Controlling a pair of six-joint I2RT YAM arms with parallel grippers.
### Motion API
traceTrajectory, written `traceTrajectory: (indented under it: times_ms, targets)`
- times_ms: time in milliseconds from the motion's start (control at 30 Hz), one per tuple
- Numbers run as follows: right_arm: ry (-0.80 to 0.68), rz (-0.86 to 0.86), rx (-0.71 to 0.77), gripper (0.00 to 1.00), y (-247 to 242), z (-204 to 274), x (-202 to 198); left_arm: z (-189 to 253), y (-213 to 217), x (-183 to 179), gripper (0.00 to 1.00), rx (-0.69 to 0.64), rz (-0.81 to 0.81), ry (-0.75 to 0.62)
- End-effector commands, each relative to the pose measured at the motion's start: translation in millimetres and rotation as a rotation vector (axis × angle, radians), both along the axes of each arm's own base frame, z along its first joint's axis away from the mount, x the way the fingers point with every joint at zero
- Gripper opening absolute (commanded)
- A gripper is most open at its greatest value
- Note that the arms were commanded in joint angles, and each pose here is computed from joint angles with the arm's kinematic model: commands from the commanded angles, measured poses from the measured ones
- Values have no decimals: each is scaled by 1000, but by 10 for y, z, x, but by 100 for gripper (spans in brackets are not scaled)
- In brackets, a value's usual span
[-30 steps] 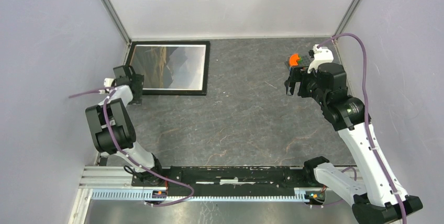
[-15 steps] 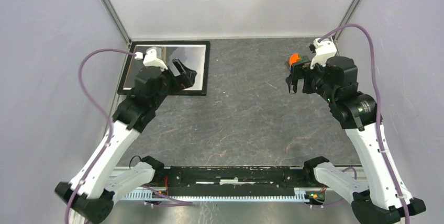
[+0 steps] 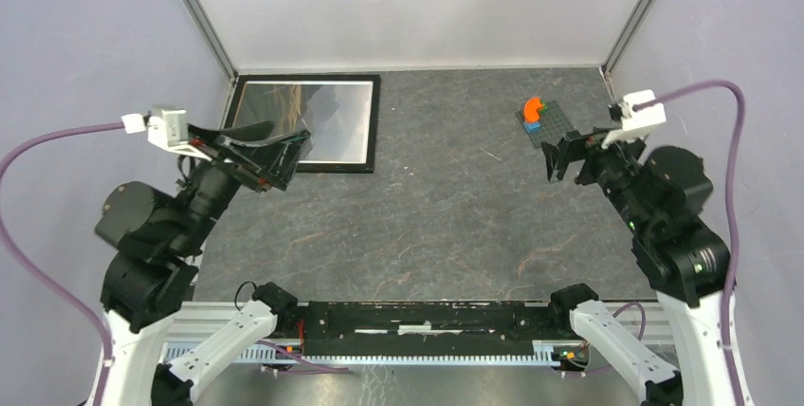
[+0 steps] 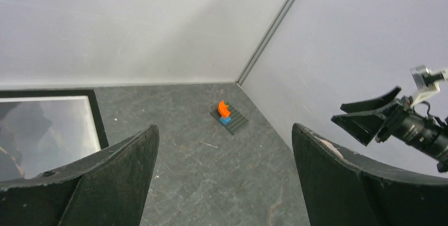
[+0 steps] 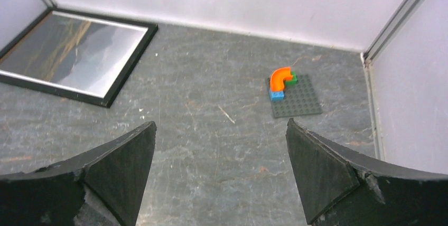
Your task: Put the photo into the frame
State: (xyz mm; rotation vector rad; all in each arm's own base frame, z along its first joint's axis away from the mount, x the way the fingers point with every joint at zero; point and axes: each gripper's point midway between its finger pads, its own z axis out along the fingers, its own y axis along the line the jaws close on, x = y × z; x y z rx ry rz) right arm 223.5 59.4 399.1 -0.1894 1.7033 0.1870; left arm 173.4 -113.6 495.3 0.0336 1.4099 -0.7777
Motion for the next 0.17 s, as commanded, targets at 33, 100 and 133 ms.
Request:
traceTrajectory:
  times_ms: [33,100,133]
  targets:
    - [-114,-77,37,98,-143,286,-13,22,77,12,100,64,39,13]
    - [-116,-75,34,98,-146,312,-24,-2,30,20,100,60,19,26]
    - [-127,-66,35,98,-136,331,-41,-21,23,27,100,57,18,33]
